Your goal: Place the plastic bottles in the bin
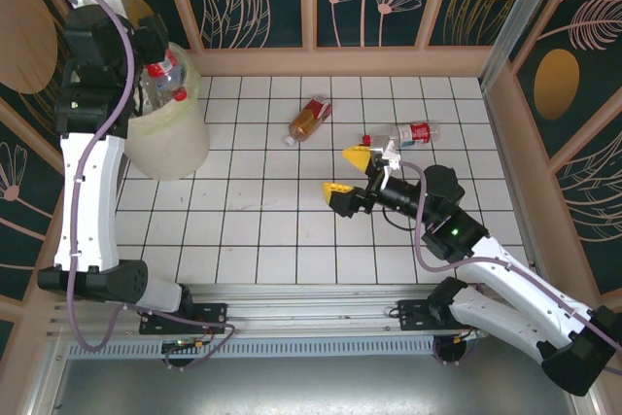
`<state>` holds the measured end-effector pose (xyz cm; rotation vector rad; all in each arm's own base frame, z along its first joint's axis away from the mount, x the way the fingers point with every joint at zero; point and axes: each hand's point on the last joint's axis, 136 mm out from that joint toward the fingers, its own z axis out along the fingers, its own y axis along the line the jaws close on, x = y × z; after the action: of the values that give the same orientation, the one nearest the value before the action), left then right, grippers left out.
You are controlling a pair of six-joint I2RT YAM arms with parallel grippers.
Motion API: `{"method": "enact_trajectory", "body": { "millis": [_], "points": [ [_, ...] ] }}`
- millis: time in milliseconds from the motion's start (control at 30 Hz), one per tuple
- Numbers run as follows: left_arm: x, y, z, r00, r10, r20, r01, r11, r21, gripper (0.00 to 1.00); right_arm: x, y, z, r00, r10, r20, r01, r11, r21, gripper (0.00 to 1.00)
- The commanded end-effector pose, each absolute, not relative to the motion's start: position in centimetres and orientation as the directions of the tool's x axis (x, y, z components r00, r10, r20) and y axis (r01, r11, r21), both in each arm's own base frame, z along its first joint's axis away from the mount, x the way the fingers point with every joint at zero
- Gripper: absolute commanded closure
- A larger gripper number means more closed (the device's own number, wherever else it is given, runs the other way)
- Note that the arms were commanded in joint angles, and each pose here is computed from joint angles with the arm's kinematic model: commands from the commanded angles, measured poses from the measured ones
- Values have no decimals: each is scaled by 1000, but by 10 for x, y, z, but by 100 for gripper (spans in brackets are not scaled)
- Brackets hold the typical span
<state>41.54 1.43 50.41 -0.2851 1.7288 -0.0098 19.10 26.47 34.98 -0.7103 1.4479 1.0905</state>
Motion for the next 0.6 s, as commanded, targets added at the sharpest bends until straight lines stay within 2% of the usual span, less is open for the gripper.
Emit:
{"method": "enact_trajectory", "body": {
  "millis": [0,133,300,567],
  "points": [
    [408,58,512,-113,-144,-983,-356,929,-96,40,194,262,354,-149,170,-974,-891,404,207,2],
    [409,94,512,-73,-95,-993,-501,864,-46,40,196,262,351,-155,167,-974,-888,410,211,2],
    [419,127,492,-105,-103,-989,-599,801,-20,39,199,263,346,-171,159,-972,-878,423,224,2],
    [443,166,441,-184,-199,-963,-649,760,-33,38,213,260,333,-235,159,-959,-829,482,283,1]
  ]
}}
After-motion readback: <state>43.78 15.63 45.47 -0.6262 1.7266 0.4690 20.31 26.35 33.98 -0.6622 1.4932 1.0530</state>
